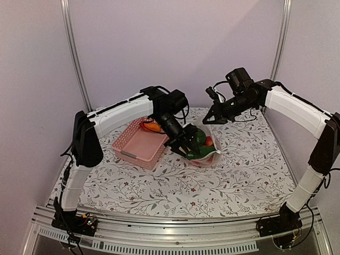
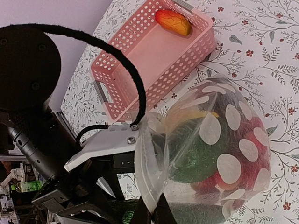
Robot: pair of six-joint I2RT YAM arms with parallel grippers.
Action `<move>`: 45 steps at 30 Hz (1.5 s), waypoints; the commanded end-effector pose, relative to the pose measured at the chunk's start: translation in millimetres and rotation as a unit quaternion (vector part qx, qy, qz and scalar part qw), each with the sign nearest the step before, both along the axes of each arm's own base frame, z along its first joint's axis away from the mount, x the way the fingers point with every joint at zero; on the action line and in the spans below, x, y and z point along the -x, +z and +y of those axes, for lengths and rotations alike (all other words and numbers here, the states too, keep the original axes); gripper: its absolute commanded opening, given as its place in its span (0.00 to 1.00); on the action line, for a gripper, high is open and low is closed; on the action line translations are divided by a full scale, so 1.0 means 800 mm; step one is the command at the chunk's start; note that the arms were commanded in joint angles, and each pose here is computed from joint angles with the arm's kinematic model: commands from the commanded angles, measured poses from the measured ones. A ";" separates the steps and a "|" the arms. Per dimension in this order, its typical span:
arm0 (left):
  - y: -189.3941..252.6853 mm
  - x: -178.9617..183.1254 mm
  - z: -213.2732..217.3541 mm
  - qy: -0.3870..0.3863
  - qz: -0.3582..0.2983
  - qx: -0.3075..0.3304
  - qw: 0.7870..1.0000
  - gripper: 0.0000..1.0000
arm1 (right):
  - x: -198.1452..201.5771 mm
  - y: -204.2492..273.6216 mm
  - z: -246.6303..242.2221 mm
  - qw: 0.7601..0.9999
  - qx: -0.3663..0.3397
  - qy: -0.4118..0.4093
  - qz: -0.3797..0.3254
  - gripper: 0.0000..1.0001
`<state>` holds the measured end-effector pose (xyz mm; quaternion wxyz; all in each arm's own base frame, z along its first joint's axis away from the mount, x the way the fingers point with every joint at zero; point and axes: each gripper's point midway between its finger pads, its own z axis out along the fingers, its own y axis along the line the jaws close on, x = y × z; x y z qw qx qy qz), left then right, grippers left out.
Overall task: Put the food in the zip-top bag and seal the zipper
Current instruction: Place the fake vegetable in the zipper food storage bag, then adjust the fake vegetable in the zipper food storage bag.
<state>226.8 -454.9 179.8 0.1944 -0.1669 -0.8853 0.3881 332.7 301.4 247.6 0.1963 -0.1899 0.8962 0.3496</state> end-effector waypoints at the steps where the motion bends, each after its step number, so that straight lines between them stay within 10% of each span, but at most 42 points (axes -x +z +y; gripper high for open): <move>1: 0.030 -0.038 -0.035 0.085 0.049 0.050 0.994 0.12 | 0.013 0.044 0.007 0.998 -0.046 0.011 -0.030 0.00; 10: 0.077 -0.107 -0.035 0.187 0.018 0.100 0.977 0.48 | 0.017 0.047 0.005 0.998 -0.059 0.000 -0.018 0.00; 19: 0.134 -0.103 -0.010 0.193 -0.053 0.122 0.972 0.63 | 0.011 0.064 -0.008 0.997 -0.078 -0.023 -0.011 0.00; 32: 0.124 -0.105 0.097 0.190 -0.329 -0.067 0.923 0.70 | 0.019 0.056 -0.017 0.993 -0.108 -0.043 0.023 0.00; 45: -0.009 -0.088 0.099 0.188 -0.294 -0.100 0.932 0.66 | 0.003 0.029 -0.019 0.993 -0.106 -0.049 0.034 0.00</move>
